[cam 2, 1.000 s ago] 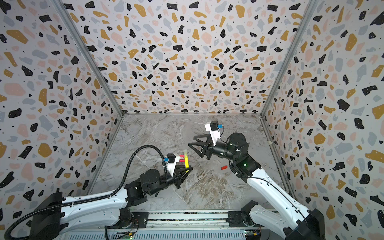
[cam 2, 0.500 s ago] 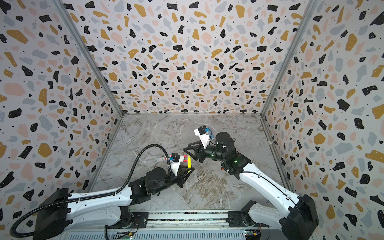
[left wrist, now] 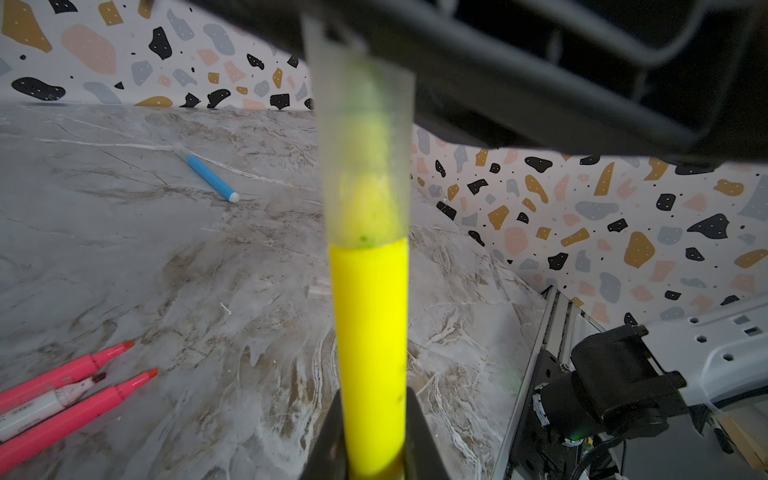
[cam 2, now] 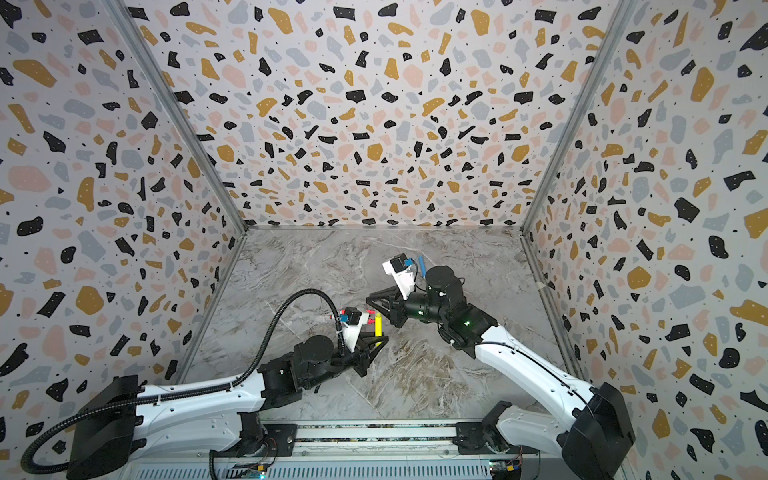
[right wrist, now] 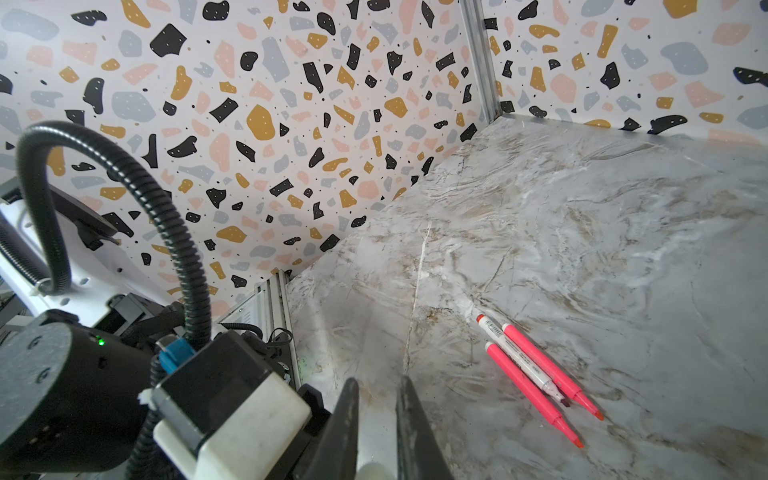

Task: Insert the pens into the pen caps
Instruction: 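Press the clear cap further down onto the highlighter with the right gripper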

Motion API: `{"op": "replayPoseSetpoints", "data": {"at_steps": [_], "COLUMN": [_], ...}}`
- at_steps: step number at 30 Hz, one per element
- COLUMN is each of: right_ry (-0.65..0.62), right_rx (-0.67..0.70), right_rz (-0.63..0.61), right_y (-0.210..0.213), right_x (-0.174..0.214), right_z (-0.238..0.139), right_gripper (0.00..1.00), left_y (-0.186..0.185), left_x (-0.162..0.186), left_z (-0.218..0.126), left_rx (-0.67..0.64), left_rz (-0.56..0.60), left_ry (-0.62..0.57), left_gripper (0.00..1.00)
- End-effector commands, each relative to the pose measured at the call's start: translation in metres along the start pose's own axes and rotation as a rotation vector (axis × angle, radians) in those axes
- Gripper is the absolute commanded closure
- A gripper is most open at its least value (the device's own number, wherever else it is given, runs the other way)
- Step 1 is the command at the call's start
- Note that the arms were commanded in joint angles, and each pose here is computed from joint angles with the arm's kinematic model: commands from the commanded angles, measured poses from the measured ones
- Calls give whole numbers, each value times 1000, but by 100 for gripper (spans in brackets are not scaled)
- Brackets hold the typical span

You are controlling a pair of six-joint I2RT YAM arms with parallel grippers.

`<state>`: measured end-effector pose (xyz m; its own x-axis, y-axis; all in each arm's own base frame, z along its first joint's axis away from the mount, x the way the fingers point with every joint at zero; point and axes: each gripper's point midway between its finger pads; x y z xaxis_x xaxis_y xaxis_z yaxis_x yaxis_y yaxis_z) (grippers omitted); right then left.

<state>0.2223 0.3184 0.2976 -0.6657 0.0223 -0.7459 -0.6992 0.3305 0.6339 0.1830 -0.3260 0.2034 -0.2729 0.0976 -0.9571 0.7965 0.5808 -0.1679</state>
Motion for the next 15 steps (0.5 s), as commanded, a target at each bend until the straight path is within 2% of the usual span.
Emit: {"op": "replayPoseSetpoints", "data": {"at_steps": [1,4,15], "right_ry": [23,47,101], "right_rx": [19,46,173], "right_rz": [15,46,119], "right_y": [-8,-21,-52], "right_x": [17,37,102], "right_z": [0,1,2], "right_gripper": [91,100,100], "left_y": [0,1,19], "left_x": [-48,-64,-115], "left_z": [-7,-10,-29], "left_rx": [-26,-39,-105], "left_rz": [-21,-26,-55], "left_ry": [-141,-177,-318], "left_gripper": [100,100,100]}}
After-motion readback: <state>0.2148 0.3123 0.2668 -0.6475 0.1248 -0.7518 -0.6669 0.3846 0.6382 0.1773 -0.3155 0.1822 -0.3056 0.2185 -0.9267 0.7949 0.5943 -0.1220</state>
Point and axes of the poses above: each gripper's point midway between its finger pads, its own z axis out along the fingers, its own y axis along the line the jaws close on, x = y × z, and after that the axes turned 14 degrees about z, right-handed
